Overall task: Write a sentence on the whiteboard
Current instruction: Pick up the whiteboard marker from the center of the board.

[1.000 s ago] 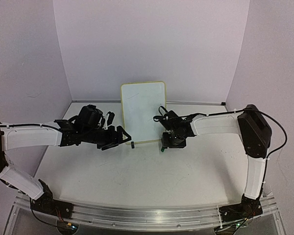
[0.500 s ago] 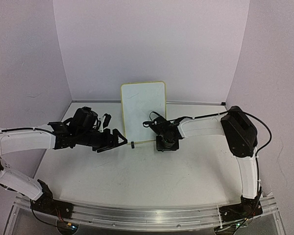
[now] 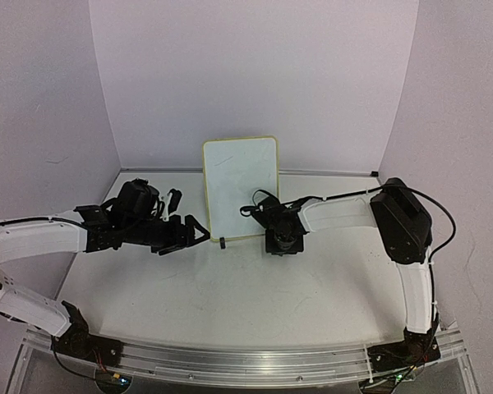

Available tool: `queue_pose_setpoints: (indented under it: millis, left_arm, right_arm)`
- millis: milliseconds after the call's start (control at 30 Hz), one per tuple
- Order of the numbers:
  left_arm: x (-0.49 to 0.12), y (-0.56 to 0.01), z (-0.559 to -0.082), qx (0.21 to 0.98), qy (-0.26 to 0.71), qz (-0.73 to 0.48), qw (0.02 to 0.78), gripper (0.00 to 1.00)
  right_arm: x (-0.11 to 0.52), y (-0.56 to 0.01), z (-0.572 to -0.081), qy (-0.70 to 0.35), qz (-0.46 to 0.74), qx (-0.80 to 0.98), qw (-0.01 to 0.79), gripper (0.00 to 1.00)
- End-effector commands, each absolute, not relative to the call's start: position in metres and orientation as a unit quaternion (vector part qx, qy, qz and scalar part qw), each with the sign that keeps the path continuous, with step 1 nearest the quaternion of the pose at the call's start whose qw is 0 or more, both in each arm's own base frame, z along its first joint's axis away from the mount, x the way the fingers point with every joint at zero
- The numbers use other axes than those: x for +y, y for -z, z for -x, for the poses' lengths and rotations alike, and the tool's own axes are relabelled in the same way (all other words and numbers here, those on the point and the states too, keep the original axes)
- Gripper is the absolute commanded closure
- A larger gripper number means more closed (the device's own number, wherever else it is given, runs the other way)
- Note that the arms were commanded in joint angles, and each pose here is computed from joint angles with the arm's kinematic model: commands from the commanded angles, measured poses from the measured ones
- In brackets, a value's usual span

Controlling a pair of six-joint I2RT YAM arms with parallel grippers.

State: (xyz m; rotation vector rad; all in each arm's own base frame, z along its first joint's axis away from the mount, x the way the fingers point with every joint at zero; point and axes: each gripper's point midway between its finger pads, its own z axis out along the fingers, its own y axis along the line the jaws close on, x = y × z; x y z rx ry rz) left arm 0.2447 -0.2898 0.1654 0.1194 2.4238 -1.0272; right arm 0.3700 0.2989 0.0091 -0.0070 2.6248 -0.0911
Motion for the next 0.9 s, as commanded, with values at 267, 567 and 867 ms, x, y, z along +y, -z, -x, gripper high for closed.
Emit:
queue_pose_setpoints:
  millis: [267,567,867]
  left_arm:
    - [-0.282,-0.177,-0.248,0.889,0.368,-0.034,0.269,0.16]
    - [-0.287,-0.182,-0.251,0.883,0.380,-0.034,0.273,0.16]
    - [-0.306,-0.206,-0.251,0.856,0.425,-0.073,0.285,0.17]
  right_arm:
    - [0.275,0.006,-0.350,0.017,-0.033,0.979,0.200,0.94]
    - [0.258,-0.008,-0.343,-0.050,-0.053,0.975,0.212,1.00]
    - [0.237,-0.071,-0.310,-0.101,0.033,0.953,0.284,1.00]
